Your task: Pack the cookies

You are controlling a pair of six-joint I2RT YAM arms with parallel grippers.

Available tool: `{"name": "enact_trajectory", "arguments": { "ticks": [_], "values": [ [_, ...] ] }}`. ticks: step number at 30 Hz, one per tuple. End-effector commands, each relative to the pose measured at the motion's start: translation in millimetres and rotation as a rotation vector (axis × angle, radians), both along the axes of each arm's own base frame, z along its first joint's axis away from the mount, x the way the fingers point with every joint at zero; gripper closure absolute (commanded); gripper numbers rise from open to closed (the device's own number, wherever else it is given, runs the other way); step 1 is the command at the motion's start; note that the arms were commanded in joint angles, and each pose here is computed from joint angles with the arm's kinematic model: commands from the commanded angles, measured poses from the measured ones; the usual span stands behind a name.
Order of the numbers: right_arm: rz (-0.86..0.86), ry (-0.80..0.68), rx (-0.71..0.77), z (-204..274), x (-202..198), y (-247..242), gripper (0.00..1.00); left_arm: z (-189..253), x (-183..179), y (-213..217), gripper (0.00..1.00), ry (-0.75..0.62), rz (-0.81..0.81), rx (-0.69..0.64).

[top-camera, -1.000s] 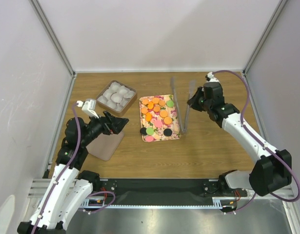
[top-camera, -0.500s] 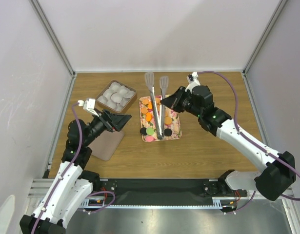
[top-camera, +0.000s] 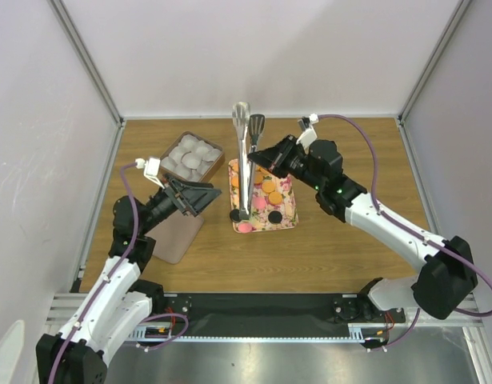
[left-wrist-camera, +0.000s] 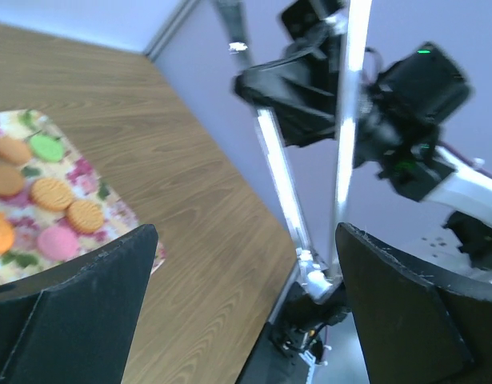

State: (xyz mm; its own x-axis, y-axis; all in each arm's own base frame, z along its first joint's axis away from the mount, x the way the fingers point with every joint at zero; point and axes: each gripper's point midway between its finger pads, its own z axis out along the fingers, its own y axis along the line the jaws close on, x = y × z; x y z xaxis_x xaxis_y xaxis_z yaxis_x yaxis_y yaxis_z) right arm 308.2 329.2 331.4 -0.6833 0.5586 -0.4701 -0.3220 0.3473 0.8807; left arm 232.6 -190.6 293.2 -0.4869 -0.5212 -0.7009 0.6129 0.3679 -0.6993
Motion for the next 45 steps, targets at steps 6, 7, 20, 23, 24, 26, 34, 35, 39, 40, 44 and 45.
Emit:
{"name": "enact_trajectory", "arguments": {
  "ticks": [6,7,20,23,24,26,34,35,39,40,44,45],
  "values": [
    [0.059,-0.048,0.163,27,2,24,1.0,42,-23,-12,0.0,-0.129,-0.157,-0.084],
    [0.062,-0.048,0.17,28,2,26,1.0,41,-22,-12,0.0,-0.126,-0.16,-0.083],
    [0.132,-0.06,0.259,37,-7,66,1.0,53,-17,-21,0.0,-0.118,-0.22,-0.067],
    [0.137,-0.091,0.29,43,-10,69,1.0,52,-16,-23,0.0,-0.102,-0.231,-0.07],
    [0.137,-0.102,0.303,46,-11,69,1.0,51,-15,-23,0.0,-0.097,-0.231,-0.07],
    [0.136,-0.11,0.307,46,-11,70,1.0,49,-14,-23,0.0,-0.085,-0.233,-0.069],
    [0.134,-0.14,0.332,44,-14,78,1.0,51,-13,-25,0.0,-0.067,-0.238,-0.093],
    [0.131,-0.148,0.343,45,-14,78,1.0,52,-13,-25,0.0,-0.068,-0.244,-0.101],
    [0.132,-0.196,0.395,50,-16,79,1.0,58,-20,-28,0.02,-0.055,-0.279,-0.144],
    [0.137,-0.193,0.395,46,-16,82,1.0,59,-21,-28,0.02,-0.057,-0.281,-0.147],
    [0.135,-0.215,0.442,50,-19,81,1.0,59,-21,-28,0.03,-0.054,-0.283,-0.145],
    [0.129,-0.217,0.452,49,-19,81,1.0,59,-21,-28,0.05,-0.051,-0.282,-0.147]
  ]
}}
